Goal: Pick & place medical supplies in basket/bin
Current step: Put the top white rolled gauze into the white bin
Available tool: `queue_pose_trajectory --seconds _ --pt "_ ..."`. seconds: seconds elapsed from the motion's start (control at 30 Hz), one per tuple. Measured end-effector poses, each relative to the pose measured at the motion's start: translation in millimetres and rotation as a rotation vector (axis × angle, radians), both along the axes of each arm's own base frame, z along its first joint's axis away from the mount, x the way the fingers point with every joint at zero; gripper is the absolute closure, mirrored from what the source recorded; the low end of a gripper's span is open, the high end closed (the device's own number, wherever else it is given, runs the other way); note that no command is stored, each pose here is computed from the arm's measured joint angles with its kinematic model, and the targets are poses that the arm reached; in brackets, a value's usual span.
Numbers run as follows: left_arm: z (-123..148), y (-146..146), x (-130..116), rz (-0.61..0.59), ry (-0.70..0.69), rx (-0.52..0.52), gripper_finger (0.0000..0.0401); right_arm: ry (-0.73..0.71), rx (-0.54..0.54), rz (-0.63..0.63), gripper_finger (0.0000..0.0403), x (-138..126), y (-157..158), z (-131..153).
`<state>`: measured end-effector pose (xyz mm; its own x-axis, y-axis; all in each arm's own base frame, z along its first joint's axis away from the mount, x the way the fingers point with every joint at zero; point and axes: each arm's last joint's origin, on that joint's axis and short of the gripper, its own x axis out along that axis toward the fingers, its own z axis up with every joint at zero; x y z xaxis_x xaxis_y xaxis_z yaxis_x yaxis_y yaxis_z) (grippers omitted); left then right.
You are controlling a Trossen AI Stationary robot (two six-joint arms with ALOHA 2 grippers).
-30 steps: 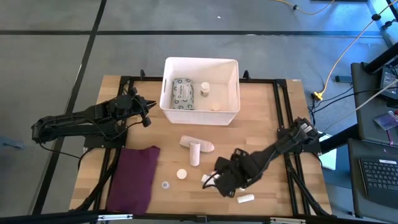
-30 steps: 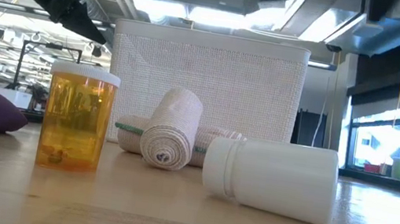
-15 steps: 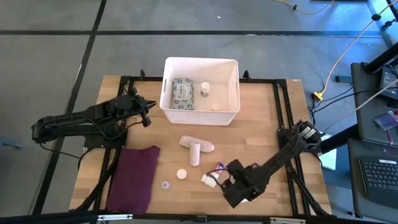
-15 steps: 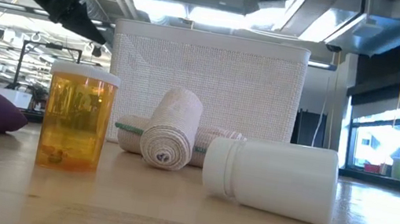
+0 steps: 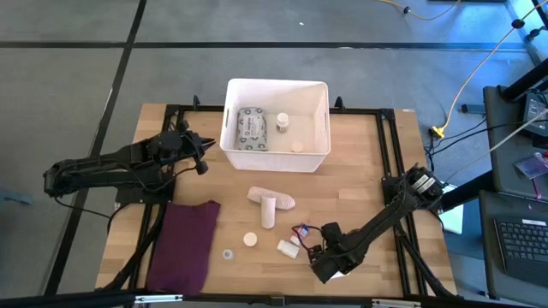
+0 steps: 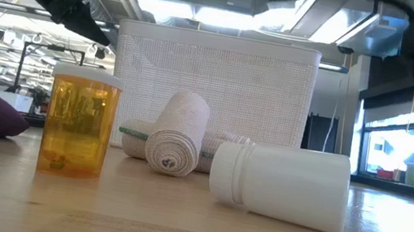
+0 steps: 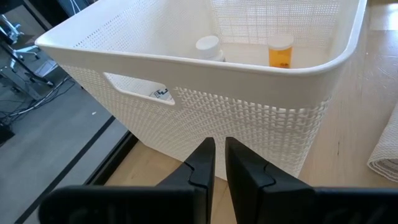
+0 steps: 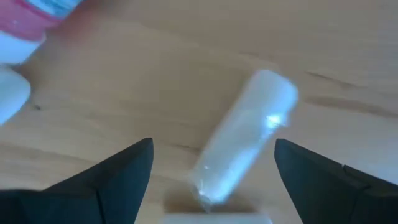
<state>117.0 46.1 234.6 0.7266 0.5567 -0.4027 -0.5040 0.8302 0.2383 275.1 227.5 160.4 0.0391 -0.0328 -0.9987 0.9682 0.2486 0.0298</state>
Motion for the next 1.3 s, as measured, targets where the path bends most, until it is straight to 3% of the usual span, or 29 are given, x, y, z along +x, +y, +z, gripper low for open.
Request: queue_pose_trajectory --seconds 0.37,0.83,1.07,1.3 --pt "0 0 0 0.001 -0.001 -0.001 0.037 0.038 0.0 0.018 0.0085 -6 -18 -26" --pt "0 0 0 0.001 -0.001 -0.001 0.037 0.057 0.084 0.201 0.0278 5 -24 -25" --pt "0 0 0 0.0 0.001 0.001 0.037 0.121 0.048 0.286 0.0358 11 -19 6" --pt "0 0 0 0.0 0.001 0.001 0.037 0.128 -0.185 0.391 0.0349 17 -23 62"
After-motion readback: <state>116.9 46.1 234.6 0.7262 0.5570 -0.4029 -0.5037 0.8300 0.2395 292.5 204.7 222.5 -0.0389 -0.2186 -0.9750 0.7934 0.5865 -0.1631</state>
